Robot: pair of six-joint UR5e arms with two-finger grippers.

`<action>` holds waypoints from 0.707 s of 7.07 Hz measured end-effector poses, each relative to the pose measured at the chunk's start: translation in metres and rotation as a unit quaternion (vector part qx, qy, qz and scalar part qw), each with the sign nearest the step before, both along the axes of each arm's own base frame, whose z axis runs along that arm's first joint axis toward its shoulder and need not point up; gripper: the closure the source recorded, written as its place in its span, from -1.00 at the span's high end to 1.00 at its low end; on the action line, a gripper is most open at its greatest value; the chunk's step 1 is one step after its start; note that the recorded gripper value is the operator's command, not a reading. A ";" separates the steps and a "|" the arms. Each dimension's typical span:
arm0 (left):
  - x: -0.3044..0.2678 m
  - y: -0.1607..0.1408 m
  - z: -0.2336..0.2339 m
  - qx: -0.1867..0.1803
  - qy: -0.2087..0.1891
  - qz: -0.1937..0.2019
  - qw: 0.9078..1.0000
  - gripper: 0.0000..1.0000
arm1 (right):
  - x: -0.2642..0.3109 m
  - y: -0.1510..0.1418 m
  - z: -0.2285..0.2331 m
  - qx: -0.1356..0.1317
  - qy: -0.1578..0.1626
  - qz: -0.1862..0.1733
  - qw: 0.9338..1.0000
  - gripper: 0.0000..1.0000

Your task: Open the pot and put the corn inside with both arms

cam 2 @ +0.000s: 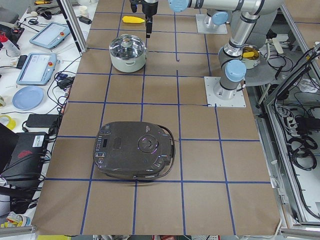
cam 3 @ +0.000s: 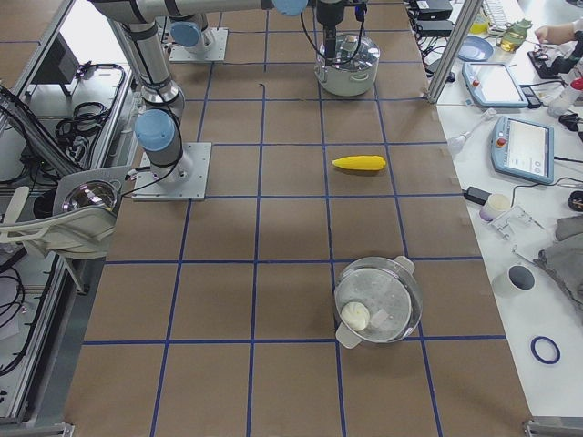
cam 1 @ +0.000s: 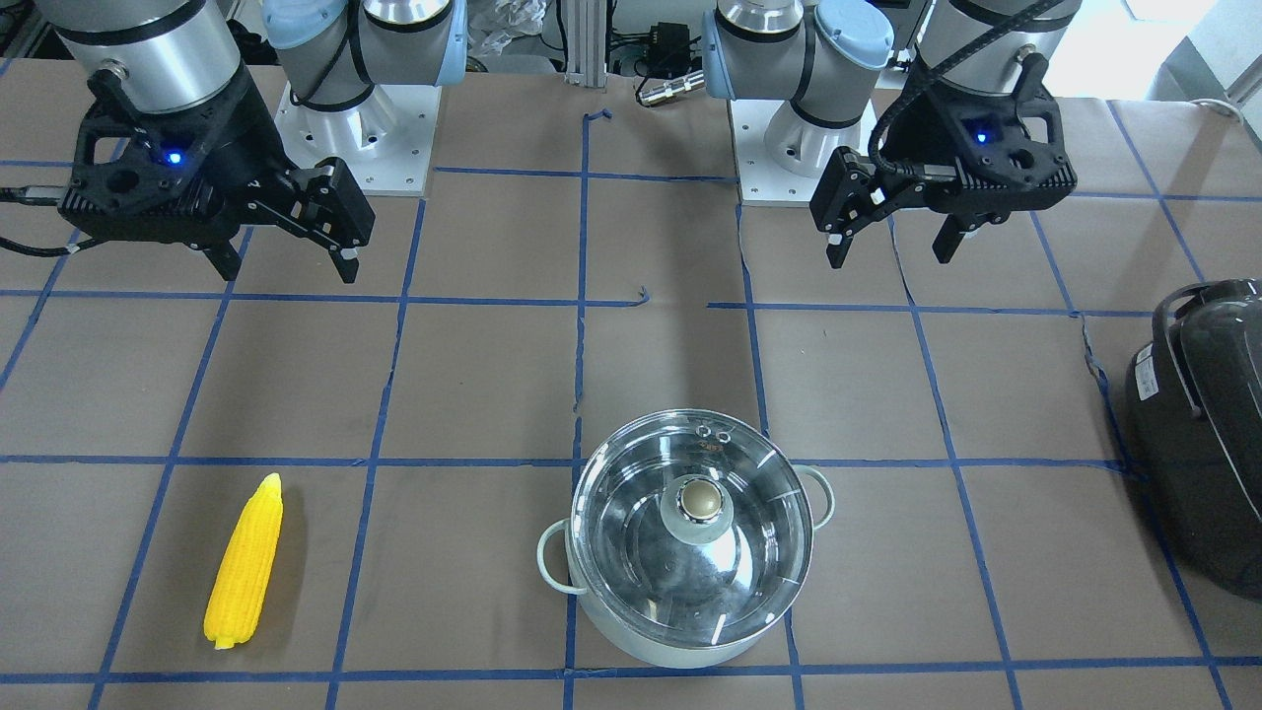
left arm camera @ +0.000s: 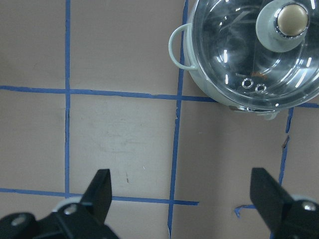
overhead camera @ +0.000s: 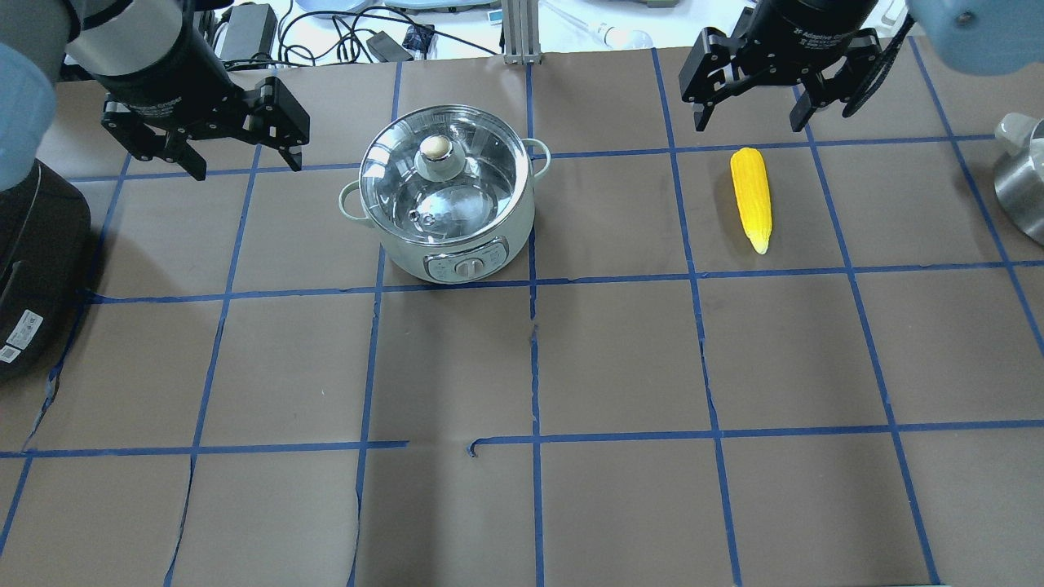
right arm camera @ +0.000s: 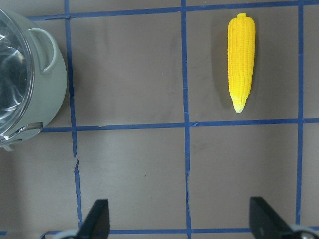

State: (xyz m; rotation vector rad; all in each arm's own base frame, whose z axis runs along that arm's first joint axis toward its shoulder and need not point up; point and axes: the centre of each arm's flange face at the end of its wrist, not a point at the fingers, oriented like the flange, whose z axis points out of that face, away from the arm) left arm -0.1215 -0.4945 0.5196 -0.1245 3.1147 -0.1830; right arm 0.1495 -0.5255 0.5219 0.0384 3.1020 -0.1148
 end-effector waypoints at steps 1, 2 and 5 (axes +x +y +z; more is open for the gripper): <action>0.000 0.000 0.000 0.000 0.000 0.000 1.000 1.00 | -0.001 0.000 0.000 0.000 0.003 0.002 1.000 1.00; 0.001 0.000 0.001 -0.001 0.000 0.001 1.000 1.00 | -0.002 -0.001 0.000 0.000 0.008 0.002 1.000 1.00; 0.002 0.000 0.000 0.000 0.000 0.002 1.000 1.00 | -0.003 -0.001 -0.001 0.000 0.012 0.002 1.000 1.00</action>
